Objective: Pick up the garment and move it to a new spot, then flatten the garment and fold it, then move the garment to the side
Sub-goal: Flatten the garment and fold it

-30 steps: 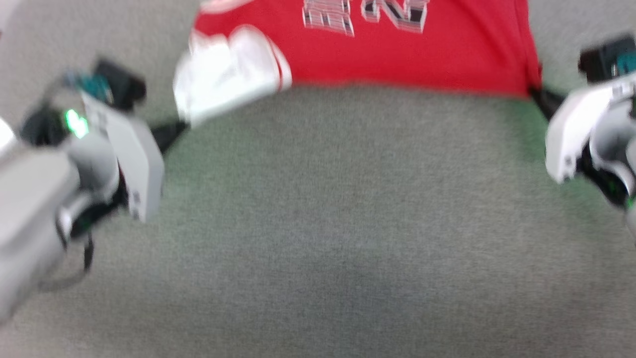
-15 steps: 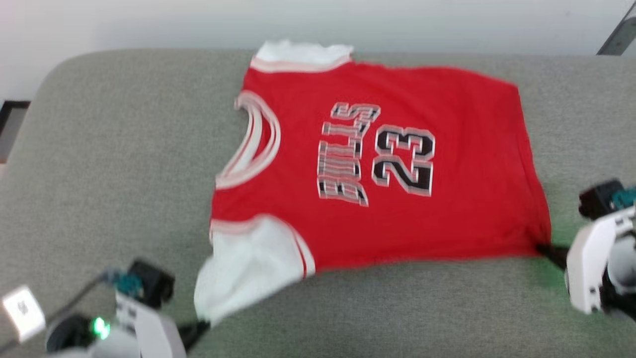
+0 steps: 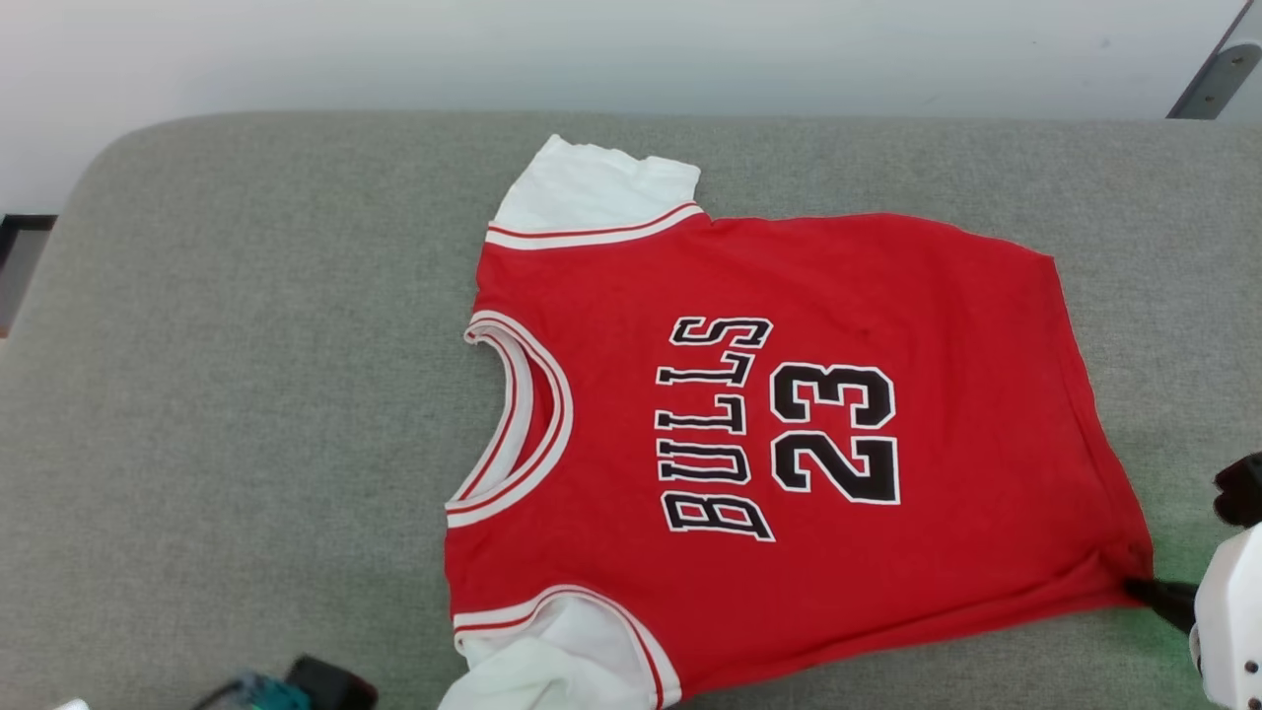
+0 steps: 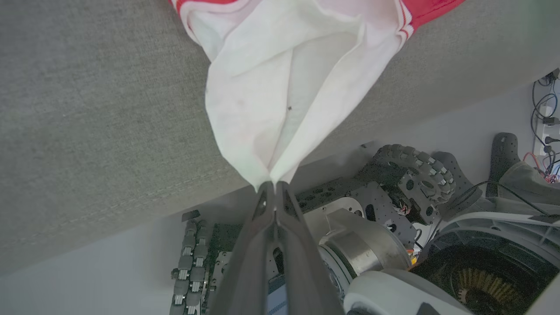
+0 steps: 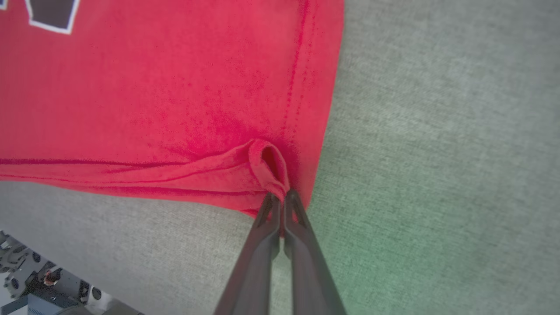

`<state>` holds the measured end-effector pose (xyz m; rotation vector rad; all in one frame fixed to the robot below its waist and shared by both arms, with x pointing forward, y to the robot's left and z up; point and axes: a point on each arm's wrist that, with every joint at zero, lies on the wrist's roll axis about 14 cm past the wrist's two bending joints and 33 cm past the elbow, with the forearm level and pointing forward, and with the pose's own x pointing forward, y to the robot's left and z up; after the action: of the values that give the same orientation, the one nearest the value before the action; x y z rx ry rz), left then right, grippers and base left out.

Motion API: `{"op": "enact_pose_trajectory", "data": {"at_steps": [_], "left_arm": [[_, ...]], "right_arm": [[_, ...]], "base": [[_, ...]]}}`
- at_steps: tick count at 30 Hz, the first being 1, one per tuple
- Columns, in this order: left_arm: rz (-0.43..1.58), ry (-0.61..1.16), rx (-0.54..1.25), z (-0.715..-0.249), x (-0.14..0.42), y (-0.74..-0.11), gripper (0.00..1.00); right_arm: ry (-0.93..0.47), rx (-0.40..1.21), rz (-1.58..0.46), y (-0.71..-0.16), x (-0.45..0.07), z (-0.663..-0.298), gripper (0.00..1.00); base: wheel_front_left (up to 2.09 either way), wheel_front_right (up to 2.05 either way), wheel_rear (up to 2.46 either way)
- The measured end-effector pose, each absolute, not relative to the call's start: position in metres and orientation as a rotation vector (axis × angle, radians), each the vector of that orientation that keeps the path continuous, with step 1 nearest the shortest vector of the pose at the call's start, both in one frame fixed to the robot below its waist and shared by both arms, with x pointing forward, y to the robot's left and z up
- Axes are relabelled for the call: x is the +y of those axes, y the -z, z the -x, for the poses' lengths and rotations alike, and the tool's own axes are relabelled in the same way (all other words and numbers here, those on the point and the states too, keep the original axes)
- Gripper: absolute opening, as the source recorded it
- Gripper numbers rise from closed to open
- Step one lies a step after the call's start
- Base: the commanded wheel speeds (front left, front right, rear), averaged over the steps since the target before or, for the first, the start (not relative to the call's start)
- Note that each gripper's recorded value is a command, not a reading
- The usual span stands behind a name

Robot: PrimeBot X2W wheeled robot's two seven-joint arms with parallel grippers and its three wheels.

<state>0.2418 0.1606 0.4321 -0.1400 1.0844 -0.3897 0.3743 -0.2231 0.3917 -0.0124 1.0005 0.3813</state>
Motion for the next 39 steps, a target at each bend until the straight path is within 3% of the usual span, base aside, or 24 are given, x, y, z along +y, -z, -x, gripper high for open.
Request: {"op": "enact_pose_trajectory", "data": {"at_steps": [5, 17, 27, 39], "left_arm": [[0.045, 0.394, 0.961, -0.276, 0.170, -0.456, 0.00], [-0.228, 0.471, 0.613, -0.409, 0.181, -0.531, 0.00], [-0.255, 0.511, 0.650, -0.494, 0.176, -0.500, 0.00], [-0.188, 0.490, 0.928, -0.499, 0.178, -0.415, 0.00]], "right_arm": [[-0.347, 0.919, -0.005, -0.407, -0.224, -0.390, 0.00], [-0.307, 0.732, 0.026, -0.458, -0.209, -0.453, 0.00], [-0.266, 0.741, 0.059, -0.442, -0.204, -0.493, 0.00], [-0.298, 0.830, 0.051, -0.405, -0.186, -0.502, 0.00]], "base": [[0.00, 0.00, 0.00], [0.00, 0.00, 0.00], [0.00, 0.00, 0.00], [0.00, 0.00, 0.00]]}}
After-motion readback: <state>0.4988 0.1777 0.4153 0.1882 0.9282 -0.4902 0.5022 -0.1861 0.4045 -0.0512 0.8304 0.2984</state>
